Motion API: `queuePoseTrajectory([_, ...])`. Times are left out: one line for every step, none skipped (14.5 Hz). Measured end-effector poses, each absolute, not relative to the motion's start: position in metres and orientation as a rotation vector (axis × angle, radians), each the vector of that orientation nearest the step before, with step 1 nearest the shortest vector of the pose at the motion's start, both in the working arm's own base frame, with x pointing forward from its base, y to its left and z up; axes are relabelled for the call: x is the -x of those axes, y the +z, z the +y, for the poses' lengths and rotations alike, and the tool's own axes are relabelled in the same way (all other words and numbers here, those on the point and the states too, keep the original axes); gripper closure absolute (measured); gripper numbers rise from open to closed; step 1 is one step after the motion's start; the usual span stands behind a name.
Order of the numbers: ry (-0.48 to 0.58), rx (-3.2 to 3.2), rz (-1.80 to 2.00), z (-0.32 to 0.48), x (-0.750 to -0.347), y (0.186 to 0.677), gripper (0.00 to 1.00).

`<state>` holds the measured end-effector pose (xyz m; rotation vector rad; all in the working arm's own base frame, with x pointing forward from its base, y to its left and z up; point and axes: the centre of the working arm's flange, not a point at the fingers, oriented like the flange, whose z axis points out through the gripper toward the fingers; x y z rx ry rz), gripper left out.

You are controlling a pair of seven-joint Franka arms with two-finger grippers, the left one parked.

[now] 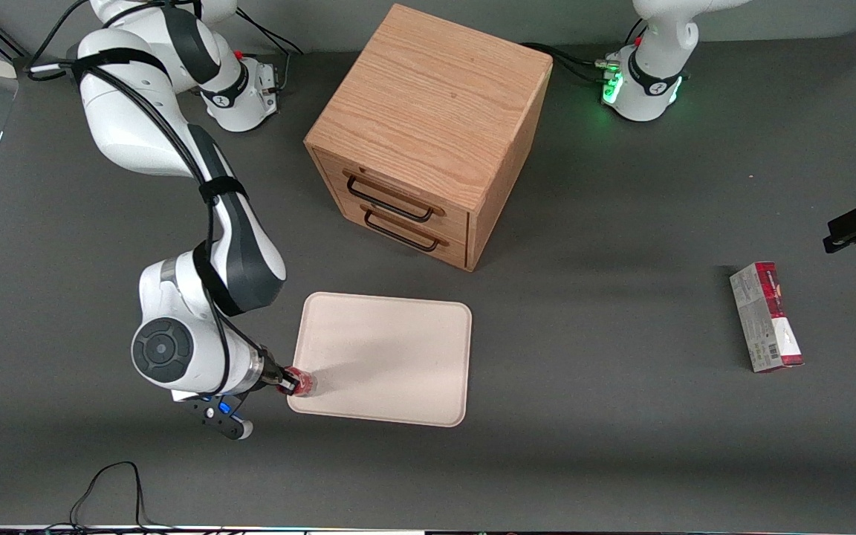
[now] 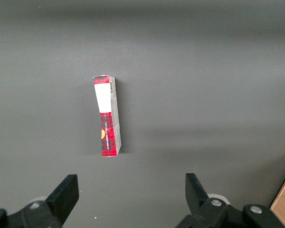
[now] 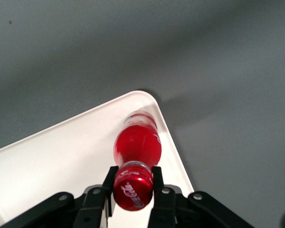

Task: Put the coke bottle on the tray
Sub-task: 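Lower the bottle onto the tray and open the right gripper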

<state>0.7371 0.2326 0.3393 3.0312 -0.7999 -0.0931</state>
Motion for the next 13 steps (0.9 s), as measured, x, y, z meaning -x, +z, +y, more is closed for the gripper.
queuePoseTrajectory([-0.095,-3.03,-0.8,0.234,-0.737,0.338,0.67])
queuePoseTrajectory([-0.095,-3.029,-0.804,0.235,-0.736,0.338,0.67])
queuePoseTrajectory([-0.095,-3.025,-0.817,0.237,-0.736,0.338,0.67])
queuePoseTrajectory([-0.093,-3.021,-0.835,0.24,-0.735,0.338,0.67])
queuePoseTrajectory([-0.088,-3.02,-0.844,0.242,-0.735,0.338,0.67])
queuePoseTrajectory([-0.084,-3.021,-0.847,0.243,-0.735,0.337,0.67])
queuePoseTrajectory([-0.08,-3.023,-0.849,0.243,-0.736,0.337,0.67])
queuePoseTrajectory([-0.078,-3.023,-0.851,0.243,-0.736,0.336,0.67])
queuePoseTrajectory([-0.078,-3.023,-0.853,0.243,-0.736,0.335,0.6])
queuePoseTrajectory([-0.077,-3.024,-0.854,0.244,-0.736,0.335,0.52])
queuePoseTrajectory([-0.077,-3.025,-0.852,0.245,-0.736,0.335,0.44])
queuePoseTrajectory([-0.076,-3.026,-0.851,0.246,-0.735,0.336,0.34])
queuePoseTrajectory([-0.075,-3.027,-0.85,0.247,-0.735,0.336,0.23])
